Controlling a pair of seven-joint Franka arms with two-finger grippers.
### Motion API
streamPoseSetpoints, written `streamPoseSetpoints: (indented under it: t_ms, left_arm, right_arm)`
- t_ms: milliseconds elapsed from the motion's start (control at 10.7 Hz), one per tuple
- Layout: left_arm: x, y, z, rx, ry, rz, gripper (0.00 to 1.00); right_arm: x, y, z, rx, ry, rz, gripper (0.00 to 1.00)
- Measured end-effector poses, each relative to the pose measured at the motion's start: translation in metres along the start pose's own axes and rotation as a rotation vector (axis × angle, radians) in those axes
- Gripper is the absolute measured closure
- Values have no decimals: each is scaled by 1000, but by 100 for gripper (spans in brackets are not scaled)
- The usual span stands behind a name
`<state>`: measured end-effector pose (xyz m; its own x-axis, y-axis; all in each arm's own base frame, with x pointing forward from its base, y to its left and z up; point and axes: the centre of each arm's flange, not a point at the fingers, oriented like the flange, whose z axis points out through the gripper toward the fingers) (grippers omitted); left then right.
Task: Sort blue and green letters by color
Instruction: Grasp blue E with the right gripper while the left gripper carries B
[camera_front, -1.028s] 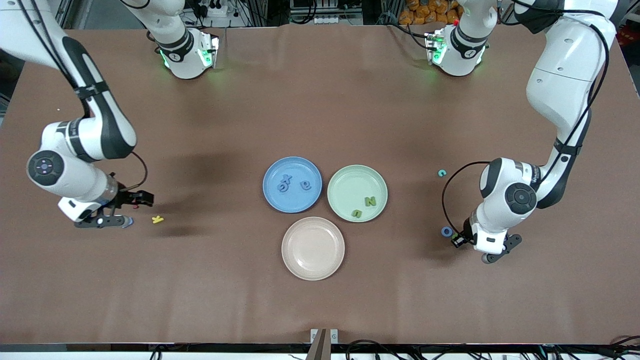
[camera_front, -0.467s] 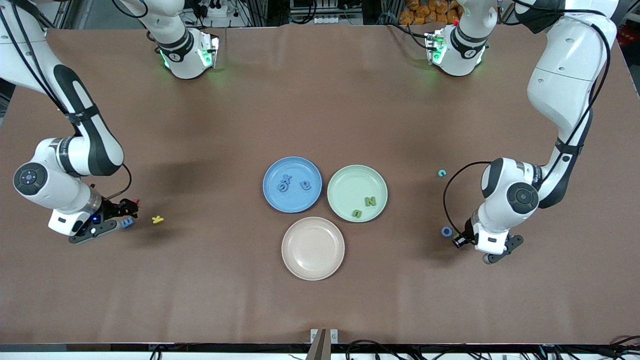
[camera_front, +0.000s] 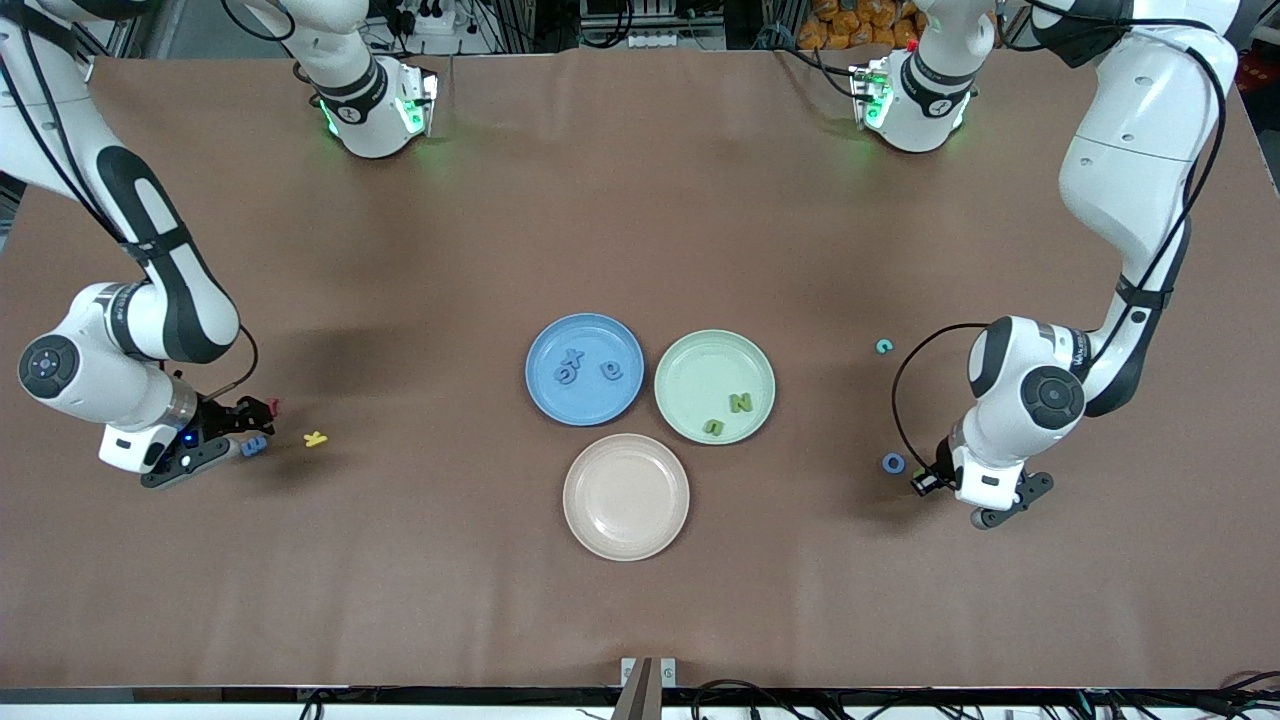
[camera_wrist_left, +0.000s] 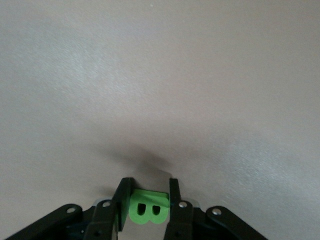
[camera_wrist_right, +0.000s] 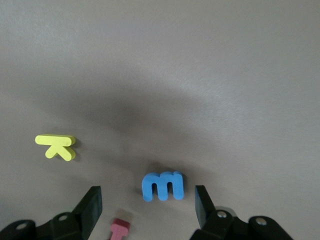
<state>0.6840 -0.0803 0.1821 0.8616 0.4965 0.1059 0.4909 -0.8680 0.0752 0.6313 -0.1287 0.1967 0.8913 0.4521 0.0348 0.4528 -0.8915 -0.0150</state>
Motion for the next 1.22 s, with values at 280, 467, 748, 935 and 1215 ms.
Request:
streamPoseSetpoints:
  t_ms: [280, 467, 748, 935, 1215]
  left_arm:
    - [8, -5, -12, 8, 7, 2, 65]
    - [10, -3, -27, 25, 4, 5, 65]
    - [-11, 36, -78, 6, -49, -18, 65]
    - [-58, 89, -100, -4, -73, -56, 65]
    - [-136, 156, -108, 4, -89, -142, 65]
  right_arm:
    - [-3, 3, 12, 18, -4, 5, 20]
    - [-7, 14, 10, 7, -1, -12, 22]
    - [-8, 23, 14, 15, 6, -11, 27]
    - [-8, 22, 20, 36, 14, 8, 29]
    - [-6, 22, 24, 31, 34, 13, 34]
